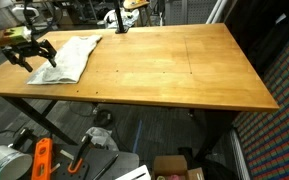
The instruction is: Fold the cloth
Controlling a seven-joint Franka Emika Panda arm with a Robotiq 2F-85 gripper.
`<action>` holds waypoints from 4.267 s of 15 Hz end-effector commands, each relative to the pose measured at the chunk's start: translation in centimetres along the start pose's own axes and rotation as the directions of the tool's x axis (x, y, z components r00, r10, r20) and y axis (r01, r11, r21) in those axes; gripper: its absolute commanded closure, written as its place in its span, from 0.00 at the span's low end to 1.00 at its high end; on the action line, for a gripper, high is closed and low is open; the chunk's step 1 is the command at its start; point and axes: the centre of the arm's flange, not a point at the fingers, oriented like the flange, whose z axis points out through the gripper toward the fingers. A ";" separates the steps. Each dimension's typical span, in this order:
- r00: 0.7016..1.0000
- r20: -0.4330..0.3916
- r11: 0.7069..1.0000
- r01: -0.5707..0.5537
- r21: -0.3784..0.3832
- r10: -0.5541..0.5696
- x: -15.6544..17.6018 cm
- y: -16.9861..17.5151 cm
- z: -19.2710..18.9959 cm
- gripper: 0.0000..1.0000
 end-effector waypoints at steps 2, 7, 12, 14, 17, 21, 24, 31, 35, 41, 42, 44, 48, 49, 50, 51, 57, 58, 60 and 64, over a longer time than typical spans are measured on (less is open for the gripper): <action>0.998 -0.056 0.999 0.037 -0.033 -0.039 -1.8 -5.8 -4.3 0.00; 0.989 -0.143 0.999 -0.043 -0.026 0.039 3.7 -10.1 -6.0 0.00; 0.990 -0.102 0.991 -0.107 -0.084 0.098 8.4 -9.4 -4.0 0.00; 0.994 -0.015 0.988 -0.112 -0.109 0.111 8.9 -8.6 -2.4 0.00; 0.988 0.116 0.991 -0.096 -0.095 0.107 9.2 -7.8 -0.3 0.00; 0.982 0.171 0.995 -0.075 -0.062 0.085 9.1 -6.9 2.1 0.00; 0.980 0.177 0.995 -0.082 -0.060 0.091 9.1 -5.6 3.7 0.00; 0.970 0.236 0.998 -0.053 -0.030 0.059 7.4 -3.6 5.2 0.34; 0.973 0.225 0.999 -0.043 -0.001 0.042 7.1 -3.7 4.8 0.65; 0.985 0.160 0.997 -0.067 -0.033 0.071 7.7 -3.2 4.0 0.99; 0.986 0.152 0.997 -0.070 -0.040 0.075 7.8 -3.2 4.0 1.00; 0.987 0.139 0.996 -0.072 -0.053 0.079 8.1 -2.9 4.1 0.97; 0.987 0.149 0.995 -0.051 -0.083 0.063 8.4 -2.0 4.6 0.96; 0.986 0.161 0.995 -0.041 -0.086 0.054 8.3 -1.7 4.6 0.96; 0.983 0.177 0.996 -0.029 -0.085 0.043 8.2 -1.5 4.6 0.96; 0.982 0.185 0.996 -0.019 -0.085 0.035 8.1 -1.3 4.7 0.96; 0.980 0.198 0.997 0.040 -0.060 -0.028 6.7 -0.7 4.4 0.61; 0.981 0.190 0.997 0.051 -0.055 -0.040 6.6 -0.5 4.2 0.54; 0.984 0.174 0.997 0.055 -0.051 -0.046 6.4 0.2 3.8 0.39; 0.985 0.167 0.996 0.060 -0.069 -0.048 6.2 2.8 3.8 0.07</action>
